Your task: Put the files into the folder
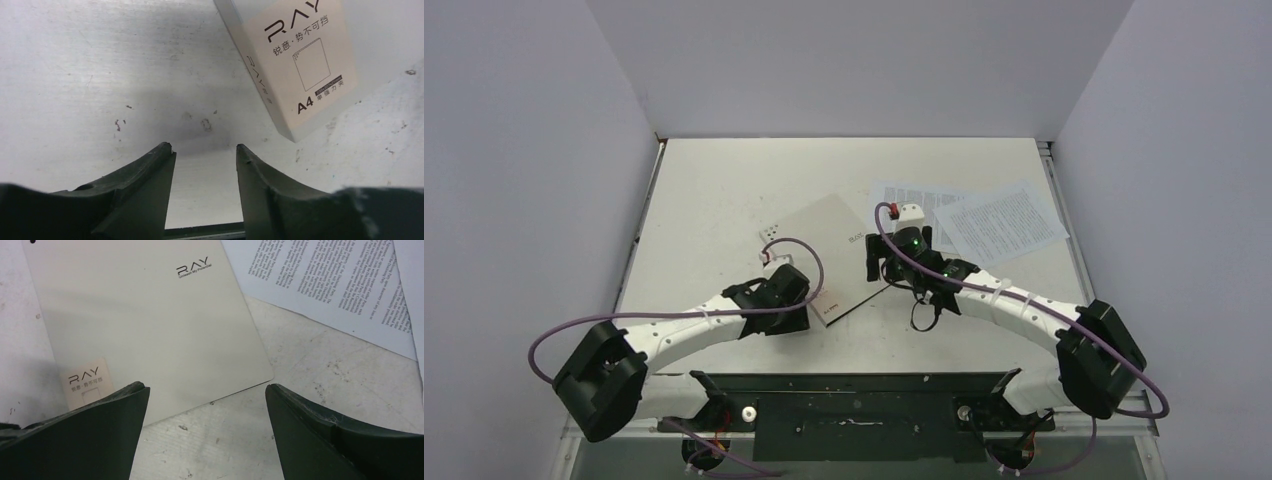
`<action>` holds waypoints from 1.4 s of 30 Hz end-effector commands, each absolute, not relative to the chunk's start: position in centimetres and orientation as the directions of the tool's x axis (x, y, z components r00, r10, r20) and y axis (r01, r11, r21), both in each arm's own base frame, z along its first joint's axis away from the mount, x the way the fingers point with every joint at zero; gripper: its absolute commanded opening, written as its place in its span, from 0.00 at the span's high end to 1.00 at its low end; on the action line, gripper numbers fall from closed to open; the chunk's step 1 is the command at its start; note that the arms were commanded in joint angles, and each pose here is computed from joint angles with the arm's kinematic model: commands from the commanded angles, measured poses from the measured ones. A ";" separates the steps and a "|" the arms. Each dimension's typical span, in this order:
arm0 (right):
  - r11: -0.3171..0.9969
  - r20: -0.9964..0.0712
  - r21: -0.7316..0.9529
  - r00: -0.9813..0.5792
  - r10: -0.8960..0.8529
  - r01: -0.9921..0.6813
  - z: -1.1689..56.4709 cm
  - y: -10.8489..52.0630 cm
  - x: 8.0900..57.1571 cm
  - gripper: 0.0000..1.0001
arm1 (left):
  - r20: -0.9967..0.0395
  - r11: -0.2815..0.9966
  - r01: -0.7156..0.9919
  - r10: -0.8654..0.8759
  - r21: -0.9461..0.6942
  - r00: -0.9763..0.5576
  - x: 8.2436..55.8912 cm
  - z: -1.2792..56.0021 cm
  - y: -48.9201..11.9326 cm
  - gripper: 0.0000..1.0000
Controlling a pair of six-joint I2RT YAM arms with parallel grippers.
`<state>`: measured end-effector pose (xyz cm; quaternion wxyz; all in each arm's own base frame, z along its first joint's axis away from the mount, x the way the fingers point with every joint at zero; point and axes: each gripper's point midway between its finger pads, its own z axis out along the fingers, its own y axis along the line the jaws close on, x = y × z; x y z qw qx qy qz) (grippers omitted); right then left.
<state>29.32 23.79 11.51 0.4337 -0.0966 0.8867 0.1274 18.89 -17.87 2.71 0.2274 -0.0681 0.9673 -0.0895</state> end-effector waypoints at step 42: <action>0.862 -0.639 0.395 -0.769 0.008 -0.318 3.8 25.1 38.0 0.10 | -0.382 0.812 -0.260 -0.496 -0.522 -0.780 31.2 3.6 -17.2 0.04</action>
